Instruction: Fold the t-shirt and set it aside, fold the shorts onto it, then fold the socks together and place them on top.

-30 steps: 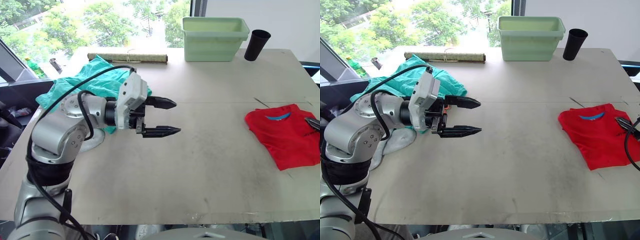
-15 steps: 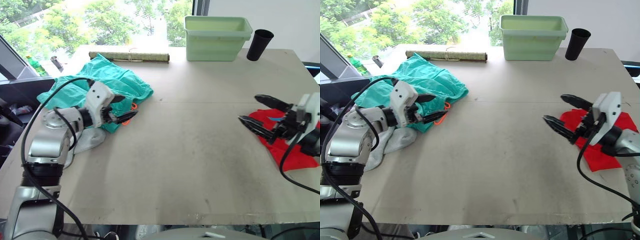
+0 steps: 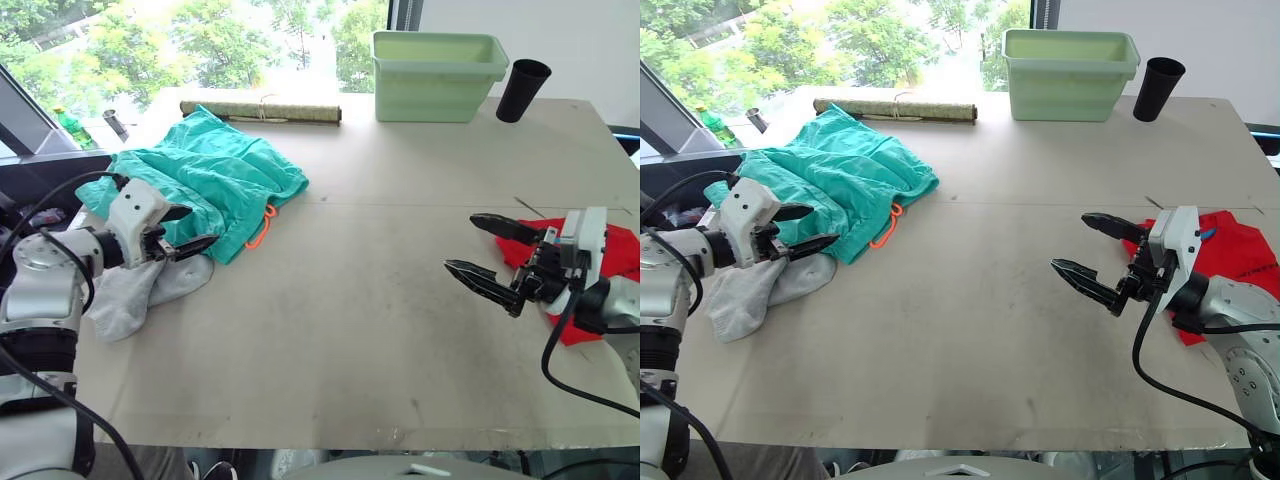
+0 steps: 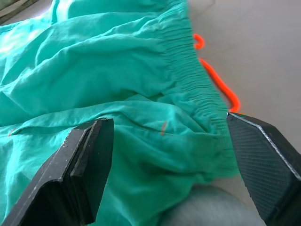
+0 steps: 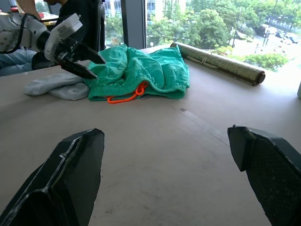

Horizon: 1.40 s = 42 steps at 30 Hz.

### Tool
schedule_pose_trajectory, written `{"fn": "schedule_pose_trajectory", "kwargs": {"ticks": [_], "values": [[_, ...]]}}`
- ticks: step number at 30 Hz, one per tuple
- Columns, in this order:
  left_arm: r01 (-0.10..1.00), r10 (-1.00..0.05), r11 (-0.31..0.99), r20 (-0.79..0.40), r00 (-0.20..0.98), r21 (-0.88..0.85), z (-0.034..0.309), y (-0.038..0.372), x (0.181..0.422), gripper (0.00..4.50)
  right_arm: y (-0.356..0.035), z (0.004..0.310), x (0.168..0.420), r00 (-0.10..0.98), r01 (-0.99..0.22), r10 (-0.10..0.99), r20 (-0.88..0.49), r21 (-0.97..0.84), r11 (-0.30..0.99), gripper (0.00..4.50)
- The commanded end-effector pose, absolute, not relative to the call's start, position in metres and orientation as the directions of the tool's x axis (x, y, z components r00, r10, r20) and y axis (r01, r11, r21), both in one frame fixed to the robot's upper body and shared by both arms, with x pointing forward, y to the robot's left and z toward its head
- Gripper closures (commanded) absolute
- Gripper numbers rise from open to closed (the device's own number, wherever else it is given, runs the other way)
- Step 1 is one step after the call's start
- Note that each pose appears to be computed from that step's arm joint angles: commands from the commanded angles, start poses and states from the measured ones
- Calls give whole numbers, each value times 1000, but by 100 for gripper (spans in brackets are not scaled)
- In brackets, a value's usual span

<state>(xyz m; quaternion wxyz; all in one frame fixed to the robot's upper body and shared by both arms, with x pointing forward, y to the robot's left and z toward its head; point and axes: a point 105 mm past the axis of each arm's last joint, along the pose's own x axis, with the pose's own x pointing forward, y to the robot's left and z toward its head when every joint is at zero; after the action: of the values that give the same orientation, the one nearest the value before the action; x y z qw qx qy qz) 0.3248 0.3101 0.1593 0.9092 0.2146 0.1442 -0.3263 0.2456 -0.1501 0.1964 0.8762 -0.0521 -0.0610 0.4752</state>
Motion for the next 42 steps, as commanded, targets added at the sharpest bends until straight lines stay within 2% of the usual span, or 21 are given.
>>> {"fn": "schedule_pose_trajectory", "kwargs": {"ticks": [1, 3, 9, 13, 14, 17, 19, 23, 27, 31, 36, 40, 42], "values": [[695, -554, 688, -468, 689, 208, 157, 318, 315, 41, -149, 206, 241, 522, -828, 849, 88, -190, 528, 7], [710, -556, 674, -491, 670, 205, 151, 320, 316, 41, -146, 205, 240, 509, -836, 857, 83, -190, 515, 7], [734, -556, 630, -514, 653, 252, 137, 306, 345, 41, -142, 199, 238, 491, -848, 869, 64, -193, 494, 7], [807, -551, 520, -613, 567, 279, 112, 293, 347, 41, -143, 201, 239, 500, -840, 863, 76, -201, 504, 7], [822, -558, 500, -623, 548, 275, 110, 290, 347, 94, -143, 201, 239, 501, -839, 862, 75, -202, 506, 0], [874, -599, 430, -652, 465, 229, 107, 280, 342, 208, -146, 201, 238, 515, -829, 854, 76, -207, 519, 0], [884, -611, 406, -649, 452, 234, 113, 274, 344, 311, -147, 201, 238, 521, -825, 850, 77, -210, 525, 0], [902, -697, 361, -574, 431, 239, 143, 237, 356, 447, -150, 202, 239, 541, -811, 837, 82, -215, 545, 0], [946, -826, 274, -461, 324, 175, 169, 163, 350, 447, -154, 202, 240, 562, -796, 823, 87, -216, 566, 0], [963, -878, 232, -397, 268, 137, 179, 100, 342, 447, -159, 200, 241, 583, -782, 808, 83, -215, 586, 0], [978, -884, 167, -421, 203, 121, 157, 36, 333, 447, -174, 193, 244, 630, -753, 776, 29, -222, 619, 0], [979, -880, 148, -432, 197, 143, 133, -5, 332, 447, -188, 186, 245, 670, -726, 742, -21, -226, 649, 0], [984, -895, 109, -416, 159, 141, 129, -21, 325, 356, -193, 179, 244, 687, -717, 725, -59, -222, 661, 0]]}}
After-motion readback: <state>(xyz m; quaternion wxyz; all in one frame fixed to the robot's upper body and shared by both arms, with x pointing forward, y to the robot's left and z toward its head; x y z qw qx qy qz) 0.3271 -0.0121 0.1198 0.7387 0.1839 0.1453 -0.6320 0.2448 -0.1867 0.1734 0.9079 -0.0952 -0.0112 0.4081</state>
